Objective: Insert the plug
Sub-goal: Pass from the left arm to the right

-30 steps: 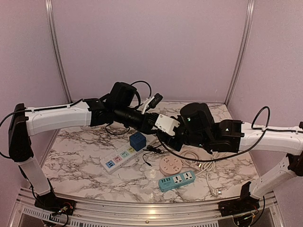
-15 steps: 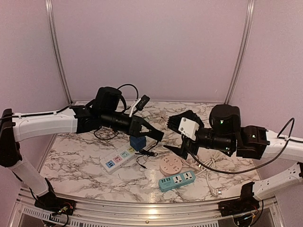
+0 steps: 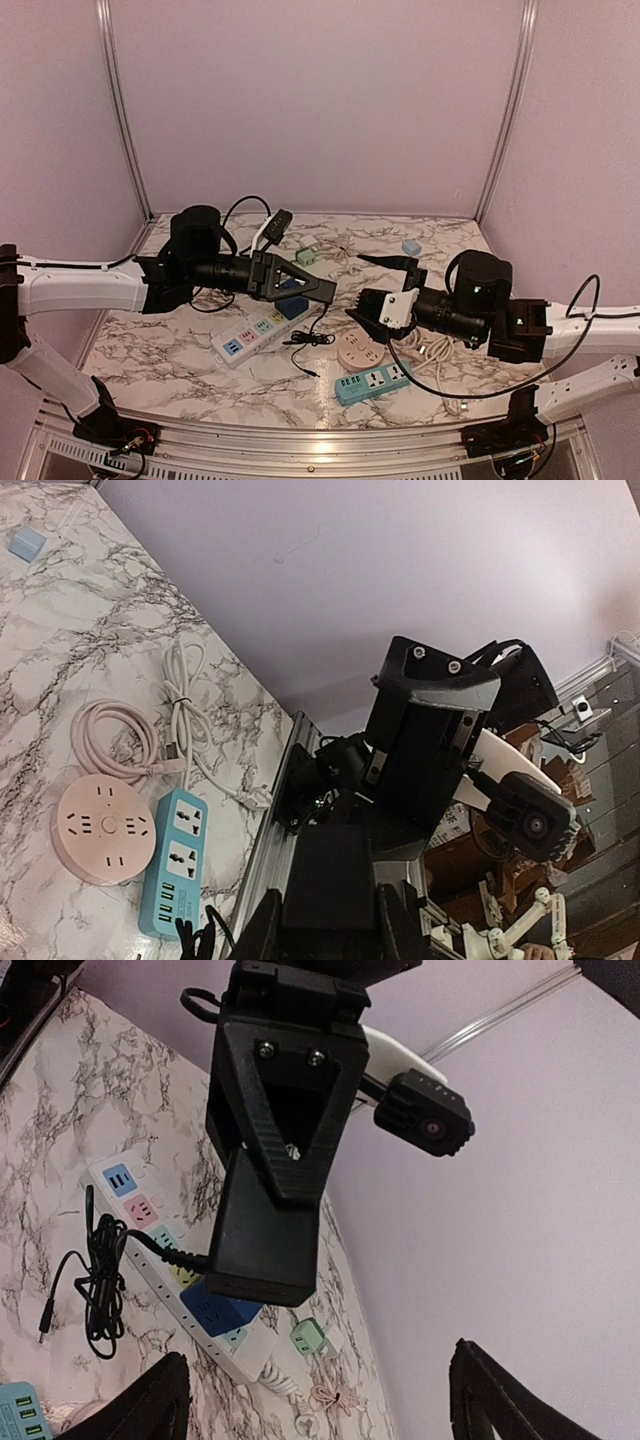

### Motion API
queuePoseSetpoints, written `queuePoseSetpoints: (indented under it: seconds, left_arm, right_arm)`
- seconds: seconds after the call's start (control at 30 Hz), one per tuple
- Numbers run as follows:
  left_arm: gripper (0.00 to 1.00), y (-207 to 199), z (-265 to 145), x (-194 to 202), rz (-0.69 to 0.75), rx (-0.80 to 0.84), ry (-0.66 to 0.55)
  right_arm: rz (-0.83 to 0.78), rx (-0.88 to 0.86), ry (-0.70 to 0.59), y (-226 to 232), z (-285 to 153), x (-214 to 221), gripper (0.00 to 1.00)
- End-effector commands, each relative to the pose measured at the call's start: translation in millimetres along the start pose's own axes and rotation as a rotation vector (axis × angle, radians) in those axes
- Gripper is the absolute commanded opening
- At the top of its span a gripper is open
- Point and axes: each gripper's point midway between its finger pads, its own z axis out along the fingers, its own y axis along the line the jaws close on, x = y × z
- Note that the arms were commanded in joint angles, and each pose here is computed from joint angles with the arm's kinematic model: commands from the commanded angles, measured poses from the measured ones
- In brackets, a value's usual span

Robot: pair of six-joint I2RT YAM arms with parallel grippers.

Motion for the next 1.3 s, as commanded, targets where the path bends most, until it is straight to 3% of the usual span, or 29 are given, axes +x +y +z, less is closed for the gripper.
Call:
queuePoseSetpoints:
  seconds: [0.0,0.3,0.5,0.7,1.03,1.17,1.27]
  left_arm:
    - [0.0,-38.5,-16.9,-22.3,-0.001,0.167,-0.106]
    - [0.0,-34.6,-17.7,-18.3,-0.05,0.208,-0.123]
    - [0.0,-30.4,-16.4,-16.1,-0.078,0.213,-0.119]
    - [0.0,-23.7,-14.6,-13.8,-0.118,0.212,-0.109]
    - [0.0,-15.5,-17.0,-13.3,-0.178,0.222,-0.111]
    - [0.0,-13.8,-16.8,-11.0,-0.191,0.228,-0.108]
    - [0.0,-15.0,-17.8,-11.3,-0.195,0.238,-0.113]
  right_arm:
    - [-0.11,0.128,-0.178,-23.1,-2.8,-36.2,0.83]
    - [-0.203,0.125,-0.218,-19.3,16.8,-46.2,0.8]
    - [-0.349,0.177,-0.155,-22.7,27.0,-36.8,0.77]
    - [-0.483,0.213,-0.132,-23.7,30.0,-41.8,0.67]
    - [-0.629,0.299,-0.144,-20.2,24.2,-55.3,0.69]
    - [-0.654,0.268,-0.122,-16.0,28.4,-51.4,0.64]
    - [-0.656,0.249,-0.124,-13.5,29.1,-51.5,0.53]
